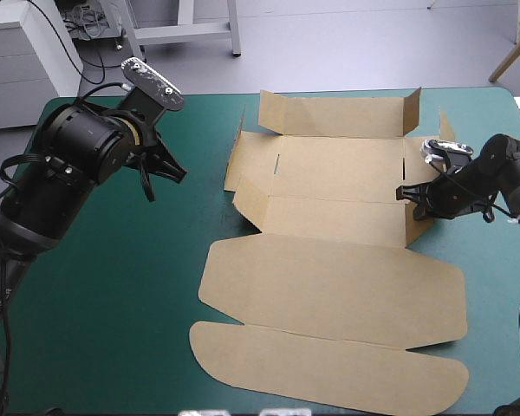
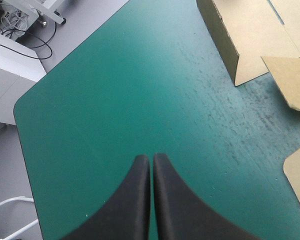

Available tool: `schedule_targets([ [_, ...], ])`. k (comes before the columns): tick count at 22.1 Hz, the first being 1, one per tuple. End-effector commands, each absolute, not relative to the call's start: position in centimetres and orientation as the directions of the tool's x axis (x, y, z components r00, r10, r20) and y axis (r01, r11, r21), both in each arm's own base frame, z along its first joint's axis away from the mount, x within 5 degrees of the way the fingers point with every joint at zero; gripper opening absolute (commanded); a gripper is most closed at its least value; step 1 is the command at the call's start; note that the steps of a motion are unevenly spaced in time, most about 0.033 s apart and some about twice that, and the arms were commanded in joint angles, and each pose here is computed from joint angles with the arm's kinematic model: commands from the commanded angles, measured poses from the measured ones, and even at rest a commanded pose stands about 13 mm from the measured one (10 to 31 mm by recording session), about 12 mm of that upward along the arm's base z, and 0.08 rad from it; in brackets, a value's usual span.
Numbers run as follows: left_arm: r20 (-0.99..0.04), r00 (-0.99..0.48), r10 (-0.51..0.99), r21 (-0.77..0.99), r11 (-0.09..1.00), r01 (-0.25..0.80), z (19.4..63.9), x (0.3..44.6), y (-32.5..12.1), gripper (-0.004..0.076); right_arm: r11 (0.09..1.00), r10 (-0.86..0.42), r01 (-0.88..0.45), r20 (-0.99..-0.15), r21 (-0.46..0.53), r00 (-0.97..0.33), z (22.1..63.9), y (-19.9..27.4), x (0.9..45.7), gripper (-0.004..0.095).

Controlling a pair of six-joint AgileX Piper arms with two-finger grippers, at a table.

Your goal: Fold the box

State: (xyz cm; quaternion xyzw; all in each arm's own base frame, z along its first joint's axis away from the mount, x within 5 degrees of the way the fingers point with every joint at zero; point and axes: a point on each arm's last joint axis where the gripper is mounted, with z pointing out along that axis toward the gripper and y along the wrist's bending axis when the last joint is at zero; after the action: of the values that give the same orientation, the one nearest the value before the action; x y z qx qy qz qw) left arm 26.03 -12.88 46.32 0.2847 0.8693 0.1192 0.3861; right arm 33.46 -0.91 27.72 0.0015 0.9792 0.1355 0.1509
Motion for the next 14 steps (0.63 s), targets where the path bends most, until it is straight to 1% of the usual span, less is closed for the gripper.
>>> schedule_targets([
  [1, -0.624, -0.546, 0.559, 0.427, 0.829, 0.361, 47.9, 24.8, -11.8, 0.0006, 0.967, -0.06, -0.165, -0.451, 0.196, -0.891, 31.3, -1.1, 33.9, -0.0014],
  [3, -0.624, -0.551, 0.554, 0.426, 0.833, 0.354, 47.9, 24.9, -11.6, 0.0006, 0.961, -0.13, -0.232, -0.498, 0.149, -0.857, 32.0, -1.1, 34.3, -0.0014],
  [4, -0.626, -0.558, 0.545, 0.417, 0.838, 0.352, 47.8, 25.0, -11.4, 0.0006, 0.958, -0.153, -0.254, -0.506, 0.136, -0.849, 32.1, -1.0, 34.5, -0.0014],
  [5, -0.631, -0.583, 0.512, 0.384, 0.859, 0.338, 47.7, 25.3, -10.6, 0.0006, 0.951, -0.211, -0.295, -0.507, 0.092, -0.836, 32.2, -0.7, 35.0, -0.0014],
  [6, -0.633, -0.596, 0.494, 0.368, 0.869, 0.33, 47.6, 25.6, -10.2, 0.0006, 0.948, -0.234, -0.311, -0.512, 0.067, -0.826, 32.3, -0.4, 35.4, -0.0014],
  [7, -0.637, -0.625, 0.451, 0.33, 0.893, 0.307, 47.4, 26.0, -9.2, 0.0006, 0.937, -0.292, -0.349, -0.509, 0.017, -0.809, 32.1, 0.2, 36.2, -0.0014],
  [8, -0.638, -0.639, 0.431, 0.317, 0.902, 0.293, 47.3, 26.3, -8.7, 0.0006, 0.928, -0.324, -0.372, -0.513, -0.01, -0.794, 32.0, 0.7, 36.7, -0.0014],
  [9, -0.637, -0.658, 0.402, 0.313, 0.915, 0.255, 47.3, 26.7, -7.6, 0.0006, 0.91, -0.373, -0.412, -0.526, -0.048, -0.764, 32.0, 1.7, 37.6, -0.0019],
  [11, -0.637, -0.67, 0.382, 0.316, 0.922, 0.225, 47.3, 26.9, -6.7, 0.0006, 0.883, -0.429, -0.462, -0.547, -0.087, -0.718, 32.1, 2.9, 38.6, -0.0019],
  [14, -0.637, -0.682, 0.359, 0.317, 0.929, 0.193, 47.3, 27.1, -5.8, 0.0006, 0.816, -0.536, -0.555, -0.567, -0.16, -0.626, 32.2, 4.8, 40.0, -0.0019],
])
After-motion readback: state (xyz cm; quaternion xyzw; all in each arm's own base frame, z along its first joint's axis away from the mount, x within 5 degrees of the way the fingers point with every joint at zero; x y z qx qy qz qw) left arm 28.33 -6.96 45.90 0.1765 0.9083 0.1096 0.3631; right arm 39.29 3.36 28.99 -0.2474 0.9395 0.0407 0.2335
